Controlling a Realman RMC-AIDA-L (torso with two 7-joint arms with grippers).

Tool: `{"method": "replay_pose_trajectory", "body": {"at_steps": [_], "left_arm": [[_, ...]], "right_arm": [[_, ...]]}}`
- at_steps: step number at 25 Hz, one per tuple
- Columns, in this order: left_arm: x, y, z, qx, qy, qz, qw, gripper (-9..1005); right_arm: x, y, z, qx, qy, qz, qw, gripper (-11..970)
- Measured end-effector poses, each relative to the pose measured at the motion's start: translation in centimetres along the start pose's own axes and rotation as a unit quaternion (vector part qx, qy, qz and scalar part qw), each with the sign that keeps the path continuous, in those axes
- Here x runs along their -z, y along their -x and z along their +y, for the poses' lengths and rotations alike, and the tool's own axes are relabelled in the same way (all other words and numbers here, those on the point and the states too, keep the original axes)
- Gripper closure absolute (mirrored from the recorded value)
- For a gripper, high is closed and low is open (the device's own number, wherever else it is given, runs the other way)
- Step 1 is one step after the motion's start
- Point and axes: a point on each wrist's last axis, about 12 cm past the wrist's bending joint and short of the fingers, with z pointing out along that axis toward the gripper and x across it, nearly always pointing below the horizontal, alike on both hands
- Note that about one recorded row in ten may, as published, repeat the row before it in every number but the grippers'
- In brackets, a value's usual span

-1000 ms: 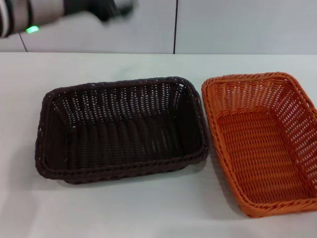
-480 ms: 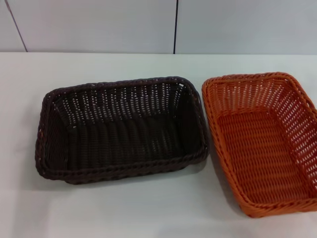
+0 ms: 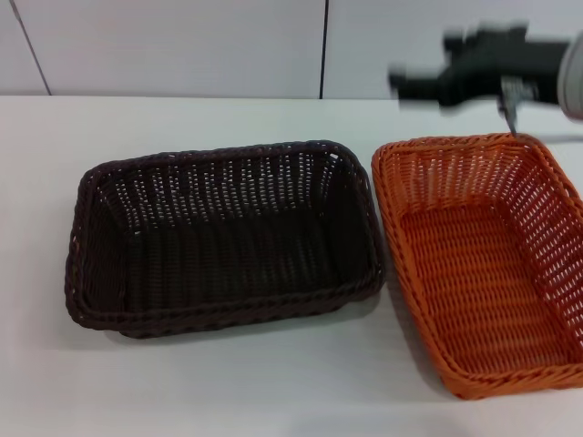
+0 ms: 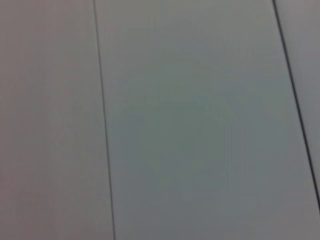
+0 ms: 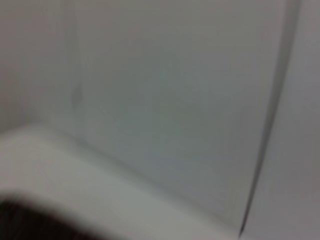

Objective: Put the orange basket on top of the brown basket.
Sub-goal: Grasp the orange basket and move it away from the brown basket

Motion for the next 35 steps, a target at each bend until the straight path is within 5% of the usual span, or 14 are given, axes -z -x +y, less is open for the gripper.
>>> {"method": "replay_pose_trajectory", "body": {"at_steps": [5,13,27,35], "left_arm": [[0.1,-0.6,0.5,-0.007,0.0,0.009,1.0,274],[-0.7,-1.4,0.1,-0.01,-0.002,0.029,1.0,275],[-1.2,-1.8,-0.4,0.001,0.002,0.053,0.999,276],[-1.8,-2.1,-0.9,0.008,0.002,0.066,0.998,276]], "right_arm": [[3.3,0.4,1.6,0.072,0.07,0.118,0.988,185],[4.9,-0.8,0.8,0.1,0.128,0.238,0.958,185],[5.1,-2.2,3.3,0.126,0.219,0.293,0.922,184],[5.1,-2.8,3.0,0.119,0.214,0.318,0.916,184]]}}
